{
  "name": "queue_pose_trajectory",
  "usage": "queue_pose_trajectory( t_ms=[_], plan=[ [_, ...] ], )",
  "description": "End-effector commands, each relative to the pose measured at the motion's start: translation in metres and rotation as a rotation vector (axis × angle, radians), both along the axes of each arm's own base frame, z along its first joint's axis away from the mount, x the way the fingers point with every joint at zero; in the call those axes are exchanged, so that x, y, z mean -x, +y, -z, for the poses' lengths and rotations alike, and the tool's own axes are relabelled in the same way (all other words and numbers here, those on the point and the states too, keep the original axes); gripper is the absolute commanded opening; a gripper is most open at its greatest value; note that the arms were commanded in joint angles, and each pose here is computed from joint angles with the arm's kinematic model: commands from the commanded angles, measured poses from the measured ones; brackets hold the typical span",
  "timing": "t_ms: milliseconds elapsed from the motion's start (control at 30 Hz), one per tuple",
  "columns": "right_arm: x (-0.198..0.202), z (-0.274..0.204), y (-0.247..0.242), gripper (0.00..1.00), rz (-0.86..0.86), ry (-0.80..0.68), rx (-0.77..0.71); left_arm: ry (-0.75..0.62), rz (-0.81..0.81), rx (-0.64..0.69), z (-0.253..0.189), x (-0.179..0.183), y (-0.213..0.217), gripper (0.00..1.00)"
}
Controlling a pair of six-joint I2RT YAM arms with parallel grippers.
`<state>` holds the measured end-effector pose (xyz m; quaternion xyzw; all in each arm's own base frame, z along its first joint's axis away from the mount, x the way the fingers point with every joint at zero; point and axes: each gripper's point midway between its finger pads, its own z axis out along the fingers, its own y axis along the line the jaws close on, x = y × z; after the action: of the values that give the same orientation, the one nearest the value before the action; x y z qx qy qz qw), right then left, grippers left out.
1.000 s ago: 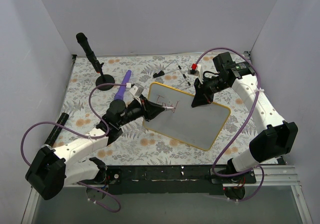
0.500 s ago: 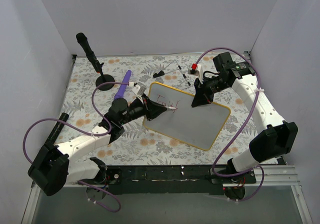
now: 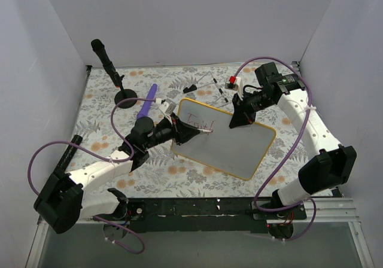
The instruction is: Write a sentence on the whiteboard
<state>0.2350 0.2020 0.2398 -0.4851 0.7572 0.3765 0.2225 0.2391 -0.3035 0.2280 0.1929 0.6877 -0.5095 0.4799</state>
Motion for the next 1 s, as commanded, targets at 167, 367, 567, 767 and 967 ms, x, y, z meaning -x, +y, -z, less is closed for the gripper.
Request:
queue_pose_trajectory(
  t_ms=[167, 367, 567, 767, 967],
  plan=[
    [0.006, -0.024, 0.013, 0.01, -0.054, -0.053, -0.116, 0.041, -0.022, -0.07, 0.023, 0.0, 0.007, 0.0],
    [0.006, -0.024, 0.013, 0.01, -0.055, -0.051, -0.117, 0.043, -0.013, -0.071, 0.023, 0.0, 0.005, 0.0],
    [0.007, -0.025, 0.013, 0.01, -0.057, -0.056, -0.118, 0.038, 0.009, -0.056, 0.016, -0.004, -0.003, 0.0],
    [0.007, -0.024, 0.013, 0.01, -0.056, -0.053, -0.117, 0.024, 0.036, -0.038, 0.007, -0.002, -0.006, 0.0],
    [0.008, -0.025, 0.013, 0.01, -0.057, -0.055, -0.118, -0.041, 0.083, 0.041, -0.033, 0.02, 0.001, 0.0]
  ],
)
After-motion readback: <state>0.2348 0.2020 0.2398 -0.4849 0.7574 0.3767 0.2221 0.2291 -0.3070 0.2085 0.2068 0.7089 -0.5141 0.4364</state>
